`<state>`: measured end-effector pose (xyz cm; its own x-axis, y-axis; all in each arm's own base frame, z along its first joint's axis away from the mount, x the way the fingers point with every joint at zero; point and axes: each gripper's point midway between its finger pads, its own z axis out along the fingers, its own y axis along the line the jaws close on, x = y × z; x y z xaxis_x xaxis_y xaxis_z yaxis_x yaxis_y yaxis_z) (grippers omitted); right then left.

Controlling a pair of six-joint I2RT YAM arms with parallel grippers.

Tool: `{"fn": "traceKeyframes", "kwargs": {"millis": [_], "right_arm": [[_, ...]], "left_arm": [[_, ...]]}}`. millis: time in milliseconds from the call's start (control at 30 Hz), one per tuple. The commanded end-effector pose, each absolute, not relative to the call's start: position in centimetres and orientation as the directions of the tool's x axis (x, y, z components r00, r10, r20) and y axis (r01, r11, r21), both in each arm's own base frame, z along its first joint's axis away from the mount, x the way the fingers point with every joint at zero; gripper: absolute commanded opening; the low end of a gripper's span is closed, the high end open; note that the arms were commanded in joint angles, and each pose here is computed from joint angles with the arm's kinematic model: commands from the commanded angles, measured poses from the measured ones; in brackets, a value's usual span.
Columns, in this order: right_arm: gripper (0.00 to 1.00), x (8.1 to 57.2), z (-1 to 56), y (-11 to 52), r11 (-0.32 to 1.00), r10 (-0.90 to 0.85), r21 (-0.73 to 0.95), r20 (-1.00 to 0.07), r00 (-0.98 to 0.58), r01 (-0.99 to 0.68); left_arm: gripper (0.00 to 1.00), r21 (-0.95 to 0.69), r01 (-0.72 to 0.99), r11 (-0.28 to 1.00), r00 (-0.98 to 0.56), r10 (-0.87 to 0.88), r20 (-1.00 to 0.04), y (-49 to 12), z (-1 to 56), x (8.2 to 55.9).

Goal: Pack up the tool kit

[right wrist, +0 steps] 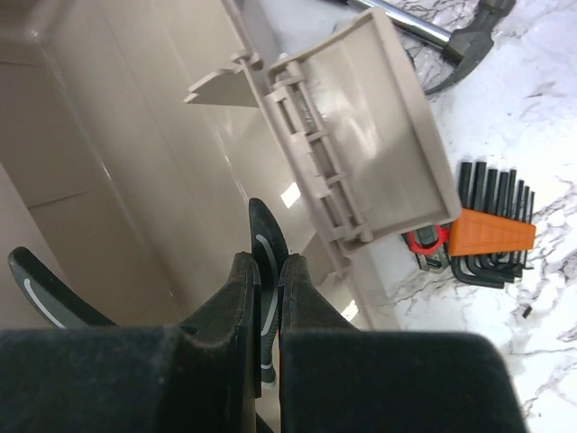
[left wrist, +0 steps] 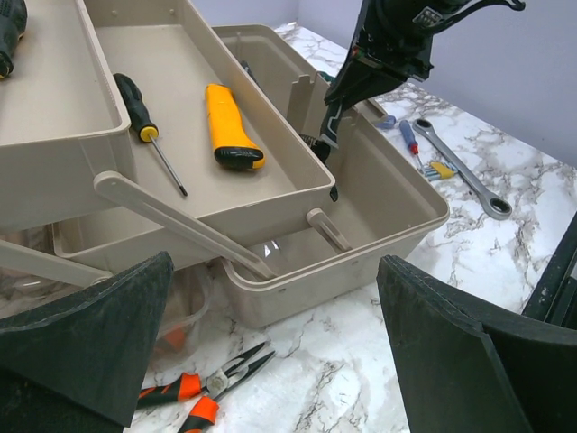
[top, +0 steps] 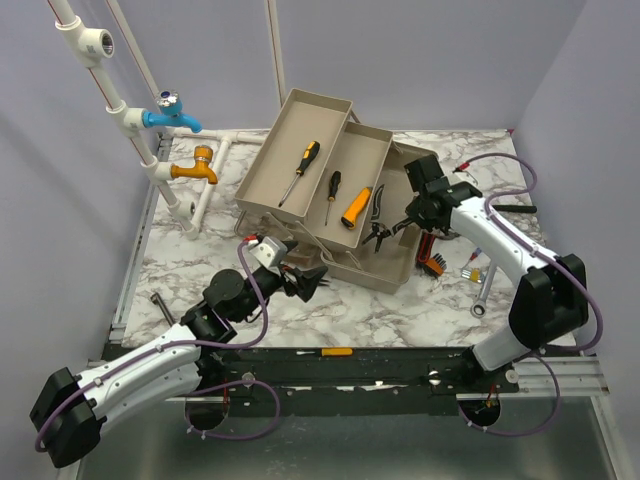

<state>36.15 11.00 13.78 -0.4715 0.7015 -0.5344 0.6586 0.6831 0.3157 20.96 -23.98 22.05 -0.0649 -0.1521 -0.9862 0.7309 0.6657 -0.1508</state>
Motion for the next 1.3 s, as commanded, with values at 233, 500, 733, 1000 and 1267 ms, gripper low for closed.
{"fn": "traceKeyframes", "kwargs": {"millis": [233,500,733,1000,1267], "right_arm": [[0.01,38.2,13.9,15.5,0.752,0.607,0.258,-0.630,-0.484,0.607],[0.02,38.9,12.1,18.0,0.831,0.530,0.238,-0.616,-0.583,0.504],[0.28,38.9,12.8,18.0,0.861,0.491,0.256,-0.648,-0.583,0.440],[0.46,39.0,15.4,17.8,0.872,0.478,0.299,-0.688,-0.546,0.387],[0.46,37.6,21.3,15.6,0.908,0.411,0.312,-0.795,-0.447,0.279]], "left_arm": [[0.99,-0.138,0.746,0.651,-0.060,-0.141,-0.988,-24.6,22.9,20.9],[0.99,-0.136,0.744,0.654,-0.057,-0.140,-0.988,-24.5,23.0,20.9],[0.99,-0.134,0.743,0.655,-0.056,-0.139,-0.989,-24.5,23.0,21.0],[0.99,-0.134,0.742,0.657,-0.057,-0.138,-0.989,-24.5,23.0,21.0],[0.99,-0.136,0.744,0.655,-0.052,-0.146,-0.988,-24.3,23.2,20.8]]}}
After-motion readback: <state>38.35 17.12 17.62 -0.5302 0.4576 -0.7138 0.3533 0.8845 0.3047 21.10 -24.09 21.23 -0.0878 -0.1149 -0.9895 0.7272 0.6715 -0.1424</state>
